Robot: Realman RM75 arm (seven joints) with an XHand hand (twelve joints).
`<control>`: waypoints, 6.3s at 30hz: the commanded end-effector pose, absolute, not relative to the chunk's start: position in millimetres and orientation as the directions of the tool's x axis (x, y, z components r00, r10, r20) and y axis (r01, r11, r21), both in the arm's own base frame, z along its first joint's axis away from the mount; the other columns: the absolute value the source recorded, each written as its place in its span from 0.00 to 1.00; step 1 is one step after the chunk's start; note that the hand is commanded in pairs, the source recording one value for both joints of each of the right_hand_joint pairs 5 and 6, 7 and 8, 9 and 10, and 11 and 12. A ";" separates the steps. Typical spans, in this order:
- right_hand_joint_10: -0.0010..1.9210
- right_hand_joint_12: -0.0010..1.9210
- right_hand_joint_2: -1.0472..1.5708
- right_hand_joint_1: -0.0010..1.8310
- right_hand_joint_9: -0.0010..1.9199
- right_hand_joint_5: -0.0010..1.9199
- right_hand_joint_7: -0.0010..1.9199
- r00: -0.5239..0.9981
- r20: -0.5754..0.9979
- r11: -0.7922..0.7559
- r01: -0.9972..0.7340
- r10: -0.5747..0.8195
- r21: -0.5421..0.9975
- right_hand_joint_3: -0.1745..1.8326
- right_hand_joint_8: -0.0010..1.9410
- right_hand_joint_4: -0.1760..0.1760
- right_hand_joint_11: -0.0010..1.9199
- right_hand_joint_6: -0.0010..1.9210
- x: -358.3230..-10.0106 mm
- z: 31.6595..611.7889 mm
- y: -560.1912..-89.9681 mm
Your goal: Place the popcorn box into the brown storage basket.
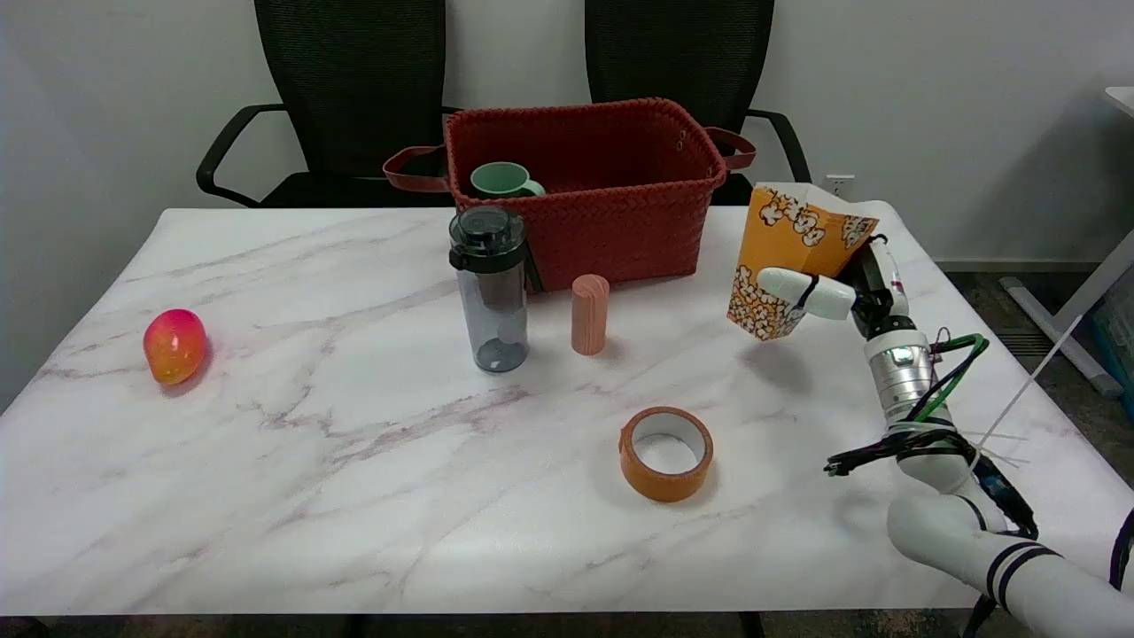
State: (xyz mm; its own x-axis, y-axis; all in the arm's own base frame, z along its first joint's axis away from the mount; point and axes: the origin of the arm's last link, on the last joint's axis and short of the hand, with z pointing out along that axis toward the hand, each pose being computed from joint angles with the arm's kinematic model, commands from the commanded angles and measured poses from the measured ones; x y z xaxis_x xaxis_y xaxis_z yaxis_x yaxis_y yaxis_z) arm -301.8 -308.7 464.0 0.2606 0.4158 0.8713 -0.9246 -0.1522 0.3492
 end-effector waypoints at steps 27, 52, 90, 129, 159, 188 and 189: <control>0.44 0.64 0.57 0.55 0.44 0.22 0.45 0.337 0.847 -0.328 -0.813 0.411 0.482 0.00 0.44 0.50 0.64 0.22 -200.3 469.0 -380.5; 0.41 0.58 0.58 0.53 0.42 0.21 0.44 0.338 0.870 -0.411 -0.780 0.360 0.473 0.00 0.43 0.50 0.58 0.21 -142.2 427.9 -458.9; 0.38 0.45 0.65 0.48 0.38 0.20 0.41 0.641 0.740 -0.367 -0.650 0.204 0.665 0.00 0.41 0.50 0.45 0.20 -122.3 298.0 -545.2; 0.33 0.35 0.69 0.43 0.33 0.17 0.36 0.739 0.651 -0.198 -0.621 0.174 0.758 0.00 0.35 0.50 0.35 0.17 -156.4 292.4 -551.4; 0.06 0.15 0.66 0.36 0.06 0.00 0.07 0.757 0.636 -0.183 -0.611 0.151 0.770 0.00 0.07 0.50 0.15 0.00 -167.0 300.3 -541.9; 0.00 0.06 0.69 0.29 0.00 0.00 0.00 0.602 0.695 -0.158 -0.701 0.393 0.696 0.08 0.00 0.50 0.06 0.00 -121.2 444.3 -473.7; 0.00 0.06 0.69 0.29 0.00 0.00 0.00 0.598 0.694 -0.151 -0.704 0.401 0.694 0.08 0.00 0.50 0.06 0.00 -122.3 449.8 -470.2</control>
